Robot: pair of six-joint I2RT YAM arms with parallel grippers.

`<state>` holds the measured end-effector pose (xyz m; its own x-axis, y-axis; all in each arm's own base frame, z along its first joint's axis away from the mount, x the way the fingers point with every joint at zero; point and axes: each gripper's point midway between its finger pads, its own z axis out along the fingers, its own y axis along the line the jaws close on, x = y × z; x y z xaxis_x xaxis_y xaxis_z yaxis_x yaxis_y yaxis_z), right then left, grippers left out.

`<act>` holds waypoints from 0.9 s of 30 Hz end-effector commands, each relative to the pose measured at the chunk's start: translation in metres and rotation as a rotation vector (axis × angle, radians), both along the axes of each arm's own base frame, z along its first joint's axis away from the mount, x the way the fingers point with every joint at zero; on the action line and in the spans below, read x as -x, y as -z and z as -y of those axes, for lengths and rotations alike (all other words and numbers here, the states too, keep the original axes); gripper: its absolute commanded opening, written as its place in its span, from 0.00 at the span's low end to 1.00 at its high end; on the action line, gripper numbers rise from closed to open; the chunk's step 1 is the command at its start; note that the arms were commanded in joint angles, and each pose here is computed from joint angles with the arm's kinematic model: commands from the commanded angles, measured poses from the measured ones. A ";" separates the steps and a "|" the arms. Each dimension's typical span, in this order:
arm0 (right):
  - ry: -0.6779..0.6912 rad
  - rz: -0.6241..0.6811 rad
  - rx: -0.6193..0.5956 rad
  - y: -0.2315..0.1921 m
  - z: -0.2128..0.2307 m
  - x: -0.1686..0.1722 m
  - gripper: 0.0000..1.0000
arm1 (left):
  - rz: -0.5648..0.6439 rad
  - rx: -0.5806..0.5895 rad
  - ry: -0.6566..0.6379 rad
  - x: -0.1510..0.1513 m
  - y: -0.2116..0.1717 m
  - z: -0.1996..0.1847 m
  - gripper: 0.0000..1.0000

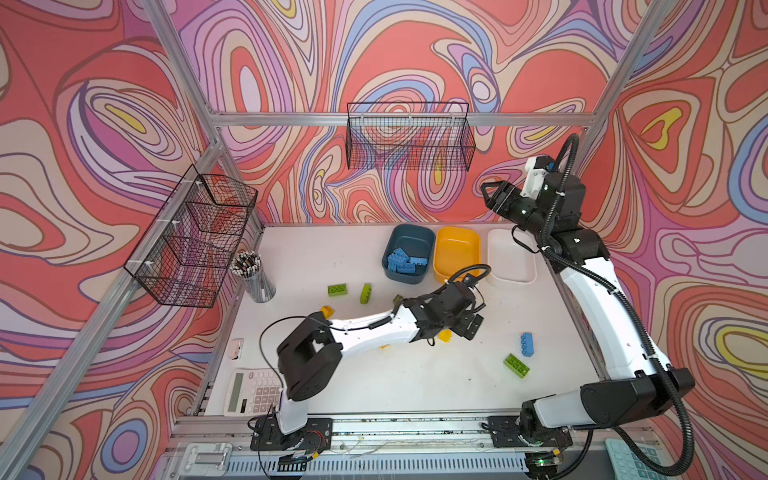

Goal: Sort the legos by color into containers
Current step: 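Raise the right gripper away while the left gripper reaches for a blue brick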

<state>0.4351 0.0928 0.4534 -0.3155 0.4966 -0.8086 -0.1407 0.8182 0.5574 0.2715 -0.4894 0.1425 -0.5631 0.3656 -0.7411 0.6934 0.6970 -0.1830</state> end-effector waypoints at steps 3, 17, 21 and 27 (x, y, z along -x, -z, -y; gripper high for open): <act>0.037 0.065 -0.029 -0.039 0.009 0.015 0.74 | -0.022 0.118 0.045 0.001 0.006 0.061 0.96; 0.015 0.045 0.039 -0.030 0.006 0.009 0.78 | -0.044 0.118 0.229 0.033 0.059 0.157 1.00; 0.019 0.025 0.050 -0.023 0.007 0.006 0.78 | -0.061 0.113 0.248 0.035 0.074 0.169 1.00; 0.024 0.000 0.065 -0.010 0.008 0.001 0.78 | -0.023 0.029 0.226 0.038 0.094 0.176 0.99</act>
